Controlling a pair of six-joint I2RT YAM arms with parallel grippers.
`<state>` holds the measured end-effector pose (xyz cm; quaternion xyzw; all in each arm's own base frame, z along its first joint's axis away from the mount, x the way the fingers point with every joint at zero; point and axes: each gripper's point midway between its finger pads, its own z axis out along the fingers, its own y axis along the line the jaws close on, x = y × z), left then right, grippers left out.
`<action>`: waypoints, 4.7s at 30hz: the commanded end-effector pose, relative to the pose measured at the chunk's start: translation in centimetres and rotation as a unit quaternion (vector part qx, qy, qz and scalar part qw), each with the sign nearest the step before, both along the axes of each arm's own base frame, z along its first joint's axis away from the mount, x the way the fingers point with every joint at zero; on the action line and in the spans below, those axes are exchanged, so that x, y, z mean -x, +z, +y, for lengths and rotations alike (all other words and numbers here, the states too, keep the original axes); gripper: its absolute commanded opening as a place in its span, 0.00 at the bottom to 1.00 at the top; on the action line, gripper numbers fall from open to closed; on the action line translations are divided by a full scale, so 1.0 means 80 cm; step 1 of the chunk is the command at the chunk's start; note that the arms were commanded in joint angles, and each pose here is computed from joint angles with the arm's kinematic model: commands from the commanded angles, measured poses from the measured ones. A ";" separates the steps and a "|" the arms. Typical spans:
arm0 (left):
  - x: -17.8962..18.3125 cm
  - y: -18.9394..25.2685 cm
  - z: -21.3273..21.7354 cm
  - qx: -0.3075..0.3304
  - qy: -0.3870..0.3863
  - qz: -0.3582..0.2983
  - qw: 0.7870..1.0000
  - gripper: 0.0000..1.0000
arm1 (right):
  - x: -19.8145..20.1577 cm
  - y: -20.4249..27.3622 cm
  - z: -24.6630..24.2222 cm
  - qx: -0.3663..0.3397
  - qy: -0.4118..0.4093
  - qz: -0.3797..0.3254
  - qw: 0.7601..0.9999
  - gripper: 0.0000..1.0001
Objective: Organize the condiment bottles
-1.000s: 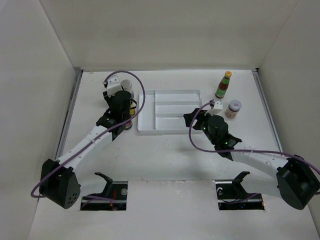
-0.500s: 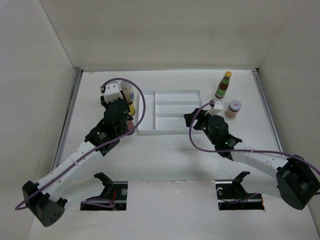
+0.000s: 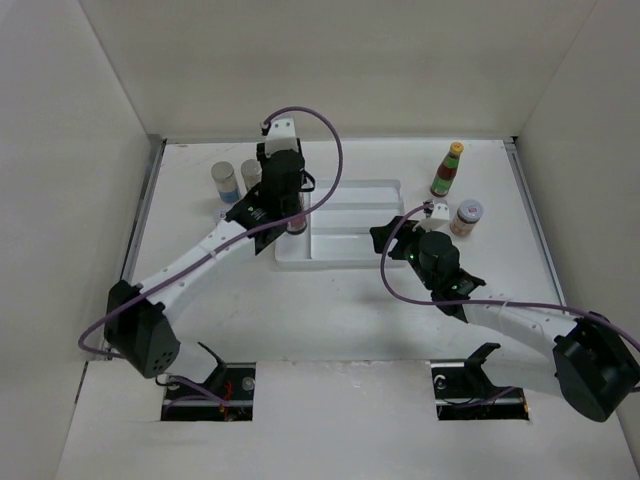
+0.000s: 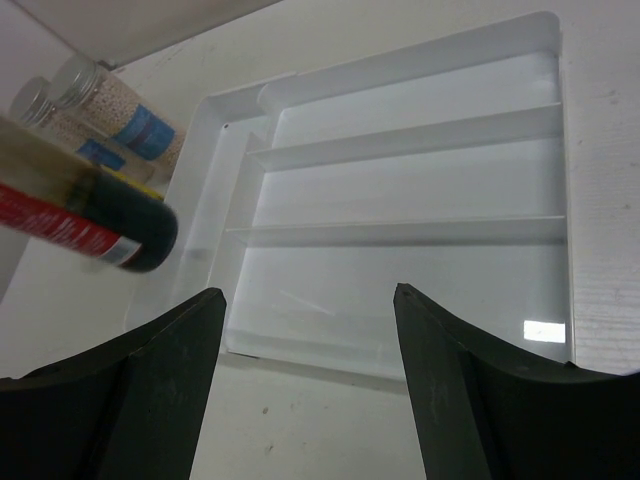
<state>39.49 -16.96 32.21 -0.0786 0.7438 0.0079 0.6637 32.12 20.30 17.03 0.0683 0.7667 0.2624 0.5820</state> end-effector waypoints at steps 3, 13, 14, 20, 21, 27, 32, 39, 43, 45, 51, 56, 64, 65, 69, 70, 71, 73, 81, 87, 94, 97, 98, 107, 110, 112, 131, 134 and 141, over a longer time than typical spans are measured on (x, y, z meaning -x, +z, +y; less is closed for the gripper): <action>-0.053 0.101 -0.018 0.076 -0.023 -0.104 0.991 0.10 | -0.004 0.026 0.003 -0.028 -0.001 -0.030 0.999 0.75; -0.149 0.054 -0.029 0.051 -0.031 -0.079 0.995 0.11 | -0.005 0.024 0.004 -0.029 -0.001 -0.027 0.999 0.76; -0.156 0.049 -0.029 0.050 -0.030 -0.078 0.995 0.11 | -0.006 0.023 0.004 -0.027 -0.003 -0.027 0.999 0.76; -0.180 0.032 -0.024 0.048 -0.022 -0.078 0.996 0.11 | -0.008 0.017 0.006 -0.023 0.000 -0.021 1.000 0.76; -0.181 0.032 -0.024 0.049 -0.023 -0.080 0.995 0.11 | -0.008 0.018 0.007 -0.024 0.000 -0.022 0.999 0.76; -0.189 0.021 -0.029 0.047 -0.027 -0.080 0.995 0.14 | -0.010 0.015 0.008 -0.021 0.000 -0.021 1.000 0.76; -0.189 -0.012 -0.024 0.035 -0.016 -0.060 0.997 0.37 | -0.007 0.017 0.006 -0.022 0.000 -0.023 0.999 0.76; -0.146 0.015 -0.015 0.045 -0.007 -0.090 0.995 0.80 | -0.008 0.019 0.006 -0.022 0.000 -0.024 0.999 0.76; -0.094 0.056 -0.001 0.060 -0.016 -0.114 0.992 0.80 | -0.010 0.013 0.008 -0.017 0.000 -0.020 1.000 0.76; -0.058 0.065 0.010 0.072 -0.021 -0.121 0.990 0.80 | -0.011 0.014 0.007 -0.016 -0.001 -0.019 1.000 0.76; 0.018 -0.003 0.041 0.101 -0.005 -0.076 0.992 0.50 | -0.011 0.017 0.007 -0.018 -0.002 -0.023 1.000 0.76; 0.006 -0.082 0.056 0.093 0.017 0.009 0.996 0.47 | -0.012 0.010 0.010 -0.011 0.001 -0.015 1.000 0.61; -0.021 -0.140 0.071 0.075 0.043 0.058 0.995 0.58 | -0.013 0.010 0.010 -0.010 0.001 -0.017 1.000 0.54; -0.025 -0.143 0.072 0.074 0.046 0.061 0.994 0.58 | -0.013 0.009 0.010 -0.010 0.001 -0.017 1.000 0.57; -0.032 -0.151 0.077 0.069 0.057 0.066 0.994 0.58 | -0.014 0.005 0.011 -0.007 0.002 -0.012 1.000 0.63; -0.034 -0.153 0.078 0.068 0.059 0.068 0.994 0.58 | -0.014 0.007 0.011 -0.008 0.002 -0.013 1.000 0.63; -0.037 -0.155 0.080 0.067 0.062 0.069 0.993 0.57 | -0.014 0.008 0.011 -0.009 0.001 -0.015 1.000 0.64; -0.043 -0.160 0.085 0.065 0.066 0.075 0.993 0.56 | -0.013 0.007 0.010 -0.009 0.001 -0.015 1.000 0.64; -0.069 -0.175 0.091 0.063 0.075 0.088 0.991 0.49 | -0.015 0.001 0.012 -0.005 0.002 -0.010 1.000 0.65; -0.078 -0.176 0.090 0.064 0.072 0.089 0.991 0.37 | -0.016 -0.001 0.014 -0.002 0.004 -0.008 1.000 0.65; -0.052 -0.158 0.099 0.071 0.074 0.070 0.992 0.17 | -0.013 0.008 0.011 -0.009 0.002 -0.016 1.000 0.65; -0.020 -0.108 0.101 0.083 0.073 0.023 0.994 0.16 | -0.011 0.007 0.011 -0.011 0.003 -0.015 1.000 0.65; -0.010 -0.092 0.098 0.084 0.067 0.010 0.994 0.16 | -0.011 0.010 0.010 -0.013 0.003 -0.017 1.000 0.65; 0.025 -0.024 -0.029 0.099 -0.064 -0.021 0.993 0.16 | -0.012 0.010 -0.003 -0.018 -0.019 -0.019 0.999 0.64; 0.004 -0.020 -0.072 0.103 -0.091 -0.022 0.990 0.16 | -0.014 0.009 -0.013 -0.019 -0.034 -0.017 0.999 0.64; -0.019 -0.017 -0.095 0.099 -0.103 -0.022 0.990 0.16 | -0.013 0.014 -0.017 -0.023 -0.038 -0.022 0.999 0.64; -0.169 -0.087 -0.149 0.061 -0.100 0.020 0.993 0.18 | -0.018 0.007 -0.036 -0.038 -0.059 -0.011 0.997 0.66; -0.171 -0.112 -0.149 0.055 -0.103 0.037 0.992 0.20 | -0.016 0.009 -0.035 -0.040 -0.058 -0.012 0.997 0.66; -0.166 -0.149 -0.150 0.049 -0.101 0.056 0.992 0.32 | -0.017 0.010 -0.036 -0.041 -0.060 -0.014 0.997 0.73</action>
